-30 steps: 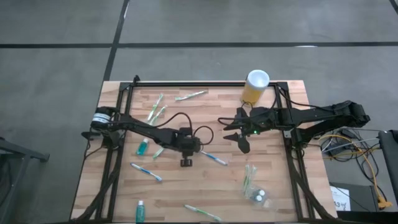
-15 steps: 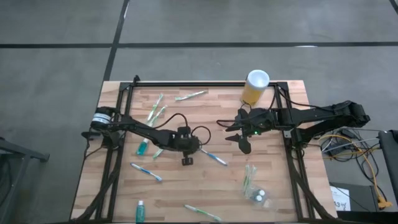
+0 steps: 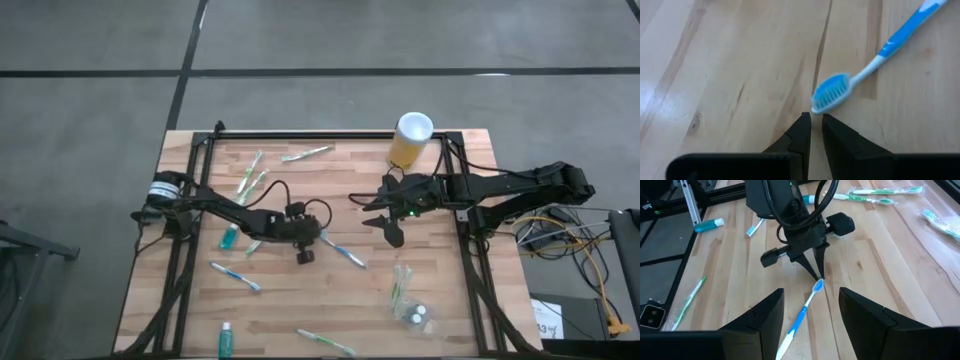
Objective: Pick & Place toothbrushing station
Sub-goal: Put the top blue toothbrush into the transparent organizer
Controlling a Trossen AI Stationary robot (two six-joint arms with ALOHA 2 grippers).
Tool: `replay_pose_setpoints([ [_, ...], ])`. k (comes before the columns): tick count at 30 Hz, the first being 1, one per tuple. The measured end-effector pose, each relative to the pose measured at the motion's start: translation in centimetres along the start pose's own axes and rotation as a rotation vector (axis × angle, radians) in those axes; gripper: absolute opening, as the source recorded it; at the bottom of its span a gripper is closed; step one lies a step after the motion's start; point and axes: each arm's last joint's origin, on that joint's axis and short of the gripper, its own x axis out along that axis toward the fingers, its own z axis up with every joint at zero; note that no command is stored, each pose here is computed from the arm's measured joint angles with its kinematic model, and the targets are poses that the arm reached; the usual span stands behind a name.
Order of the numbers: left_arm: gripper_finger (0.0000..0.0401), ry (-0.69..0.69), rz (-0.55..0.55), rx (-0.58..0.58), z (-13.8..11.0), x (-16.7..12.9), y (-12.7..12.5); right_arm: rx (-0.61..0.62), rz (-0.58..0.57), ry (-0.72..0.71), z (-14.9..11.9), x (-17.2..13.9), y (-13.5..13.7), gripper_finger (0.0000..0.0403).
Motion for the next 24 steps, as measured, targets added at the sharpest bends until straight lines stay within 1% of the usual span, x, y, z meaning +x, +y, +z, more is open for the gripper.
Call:
replay_pose_setpoints([
  [7,0.0053,-0.075,-0.014,-0.030,0.8,0.0,0.0,-0.027,0.000,-0.001,0.0,0.0,0.0,0.0185],
  [13,0.0053,-0.072,-0.030,-0.031,0.7,0.2,-0.1,-0.023,0.000,-0.001,0.0,0.0,0.0,0.0185],
  [16,0.0053,-0.054,-0.005,-0.028,0.3,0.7,0.0,-0.023,0.000,-0.002,0.0,0.0,0.0,0.0185],
  [19,0.0053,-0.049,0.025,-0.053,0.1,1.5,0.1,-0.023,0.001,-0.003,0.0,0.0,0.0,0.0185],
  [24,0.0053,-0.083,-0.005,-0.083,0.4,3.0,0.1,-0.020,0.001,-0.004,0.0,0.0,0.0,0.0185],
])
